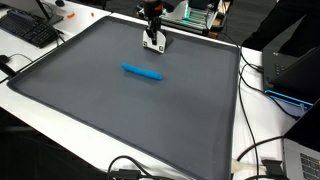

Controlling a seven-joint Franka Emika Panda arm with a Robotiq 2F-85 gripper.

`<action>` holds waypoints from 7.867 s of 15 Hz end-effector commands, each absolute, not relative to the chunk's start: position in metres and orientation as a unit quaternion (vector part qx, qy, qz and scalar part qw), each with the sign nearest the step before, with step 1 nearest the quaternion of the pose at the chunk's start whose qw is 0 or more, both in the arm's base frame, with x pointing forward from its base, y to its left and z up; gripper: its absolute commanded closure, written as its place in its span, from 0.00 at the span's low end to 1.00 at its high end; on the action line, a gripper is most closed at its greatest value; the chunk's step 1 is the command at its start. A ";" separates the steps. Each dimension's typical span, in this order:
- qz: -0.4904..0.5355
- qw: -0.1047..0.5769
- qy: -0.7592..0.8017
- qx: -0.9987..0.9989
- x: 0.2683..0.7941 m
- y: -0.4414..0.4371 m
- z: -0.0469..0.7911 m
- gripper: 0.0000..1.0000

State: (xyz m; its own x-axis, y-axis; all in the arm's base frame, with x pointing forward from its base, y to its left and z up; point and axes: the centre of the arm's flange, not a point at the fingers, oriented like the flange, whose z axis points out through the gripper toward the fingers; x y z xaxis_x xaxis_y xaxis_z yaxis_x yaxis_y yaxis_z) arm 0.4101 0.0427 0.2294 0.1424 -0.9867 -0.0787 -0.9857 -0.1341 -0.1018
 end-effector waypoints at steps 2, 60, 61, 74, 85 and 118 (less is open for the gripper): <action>-0.003 0.063 0.668 -0.742 0.416 0.045 0.224 1.00; 0.052 -0.011 -0.057 -0.997 0.576 0.148 0.332 0.99; 0.052 -0.017 -0.064 -0.996 0.578 0.151 0.328 0.99; 0.029 -0.044 -0.085 -0.995 0.599 0.156 0.274 0.99; 0.009 -0.053 -0.090 -0.995 0.607 0.150 0.244 0.99; 0.103 0.027 -0.039 -0.994 0.587 0.131 0.213 0.99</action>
State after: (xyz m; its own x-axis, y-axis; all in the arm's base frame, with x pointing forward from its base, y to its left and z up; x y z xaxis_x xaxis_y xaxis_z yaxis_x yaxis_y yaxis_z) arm 0.6031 0.1303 0.2293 0.9916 0.0513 -0.1191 0.0494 -0.9986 -0.0192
